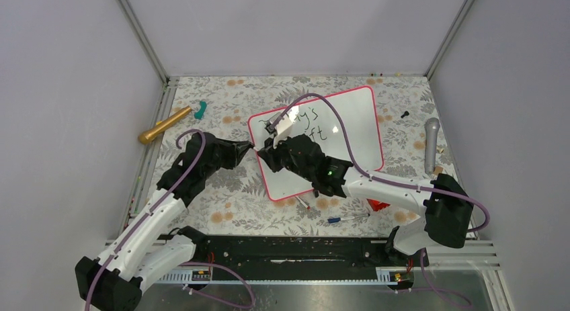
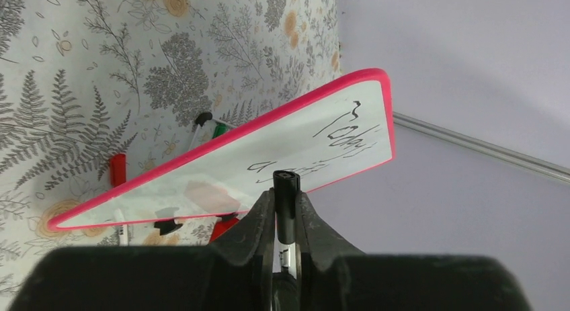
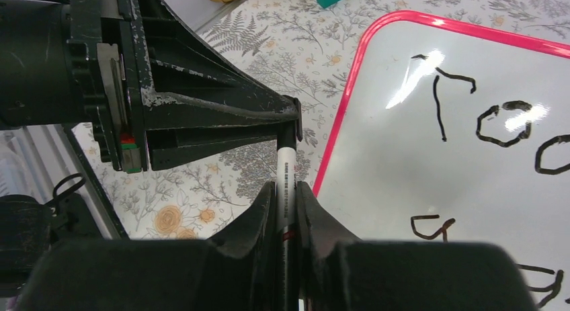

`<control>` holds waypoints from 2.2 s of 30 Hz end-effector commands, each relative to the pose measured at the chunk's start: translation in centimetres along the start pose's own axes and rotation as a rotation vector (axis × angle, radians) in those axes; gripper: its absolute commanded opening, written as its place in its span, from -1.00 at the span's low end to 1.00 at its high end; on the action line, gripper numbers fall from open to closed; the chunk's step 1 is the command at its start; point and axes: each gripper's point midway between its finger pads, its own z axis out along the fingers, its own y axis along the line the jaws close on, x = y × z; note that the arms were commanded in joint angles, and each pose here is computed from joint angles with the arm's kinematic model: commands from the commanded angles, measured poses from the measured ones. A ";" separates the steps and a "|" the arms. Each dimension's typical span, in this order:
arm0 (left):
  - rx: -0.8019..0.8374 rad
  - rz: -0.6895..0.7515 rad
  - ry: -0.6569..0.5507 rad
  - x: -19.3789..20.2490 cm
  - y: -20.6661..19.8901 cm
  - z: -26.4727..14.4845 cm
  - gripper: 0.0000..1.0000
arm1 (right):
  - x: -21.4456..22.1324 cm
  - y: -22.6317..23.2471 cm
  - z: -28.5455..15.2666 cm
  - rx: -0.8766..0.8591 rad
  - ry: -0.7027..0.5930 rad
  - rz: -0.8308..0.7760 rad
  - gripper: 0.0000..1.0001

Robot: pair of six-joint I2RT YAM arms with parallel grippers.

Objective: Write a sentence on the whiteboard
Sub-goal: Insert the whiteboard marker without the cap into the pen cap, then put down the whiteboard marker at the center of the board, then reset both arms

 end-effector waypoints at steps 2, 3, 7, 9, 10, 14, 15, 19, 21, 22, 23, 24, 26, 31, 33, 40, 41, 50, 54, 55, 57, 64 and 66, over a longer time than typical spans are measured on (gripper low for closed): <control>-0.013 0.069 0.261 5.5 -0.5 -4.1 -0.61 | -4.7 3.3 -0.5 -0.123 -0.131 0.057 -1.00; -0.020 0.095 0.255 5.3 -0.4 -4.1 -0.25 | -4.3 3.3 -0.8 -0.124 -0.113 0.058 -1.00; -0.027 0.243 0.192 3.4 -0.2 -4.9 0.58 | -2.7 2.7 -2.4 -0.119 -0.047 0.074 -1.00; -0.002 0.307 0.158 2.3 -0.5 -5.8 0.72 | -1.7 2.5 -3.4 -0.138 -0.004 0.084 -1.00; 0.009 0.339 0.144 1.8 -0.6 -6.1 0.76 | -1.1 2.5 -3.9 -0.151 0.023 0.090 -1.00; 0.049 0.484 0.105 0.4 -0.5 -7.0 0.86 | 2.7 2.1 -6.5 -0.207 0.171 0.145 -1.00; 0.058 0.532 0.103 0.3 -0.5 -7.0 0.86 | 3.9 1.9 -7.2 -0.212 0.217 0.159 -1.00; 0.051 0.671 0.126 0.2 1.2 -6.3 0.91 | 9.0 0.0 -10.9 -0.177 0.432 0.223 -1.00; 0.065 0.713 0.137 0.4 2.0 -5.9 0.96 | 10.8 -1.3 -12.6 -0.146 0.492 0.260 -1.00; 0.071 0.728 0.138 0.4 2.3 -5.7 0.97 | 11.8 -1.9 -13.5 -0.126 0.521 0.275 -1.00; 0.088 0.742 0.136 0.4 2.5 -5.6 0.97 | 12.3 -2.7 -14.3 -0.103 0.532 0.292 -1.00; 0.098 0.752 0.133 0.4 2.8 -5.4 0.98 | 13.0 -3.5 -15.0 -0.076 0.545 0.312 -1.00; 0.126 0.776 0.108 0.2 3.0 -5.4 0.98 | 14.2 -4.9 -16.1 -0.033 0.575 0.348 -1.00; 0.145 0.815 0.012 -1.3 3.4 -5.7 0.98 | 16.5 -6.1 -17.8 -0.004 0.674 0.412 -1.00; 0.149 0.828 0.004 -1.4 3.5 -5.8 0.98 | 17.0 -6.0 -18.0 -0.009 0.706 0.443 -1.00; 0.127 0.838 -0.013 -1.8 4.5 -5.2 0.98 | 17.3 -7.5 -17.6 0.079 0.710 0.447 -0.39; 0.126 0.840 -0.031 -2.1 4.5 -5.1 0.98 | 16.9 -7.8 -17.4 0.097 0.694 0.441 -0.15; 0.150 0.879 -0.282 -6.0 4.9 -4.9 0.98 | 13.4 -13.0 -18.5 0.392 0.477 0.360 0.68; 0.126 0.890 -0.437 -8.6 5.0 -5.7 0.98 | 11.2 -17.0 -20.4 0.610 0.317 0.293 0.68; 0.122 0.888 -0.467 -9.1 4.9 -5.8 0.98 | 10.4 -18.1 -21.0 0.671 0.259 0.273 0.67; 0.091 0.875 -0.541 -10.4 5.3 -5.4 0.98 | 8.7 -20.0 -22.1 0.773 0.137 0.242 0.66; 0.112 1.020 -0.663 -11.9 4.8 -3.2 0.98 | 5.5 -24.5 -23.9 0.970 -0.200 -0.002 0.63; 0.128 1.069 -0.716 -12.3 4.1 -3.2 0.98 | 4.2 -25.2 -24.3 1.008 -0.308 -0.086 0.60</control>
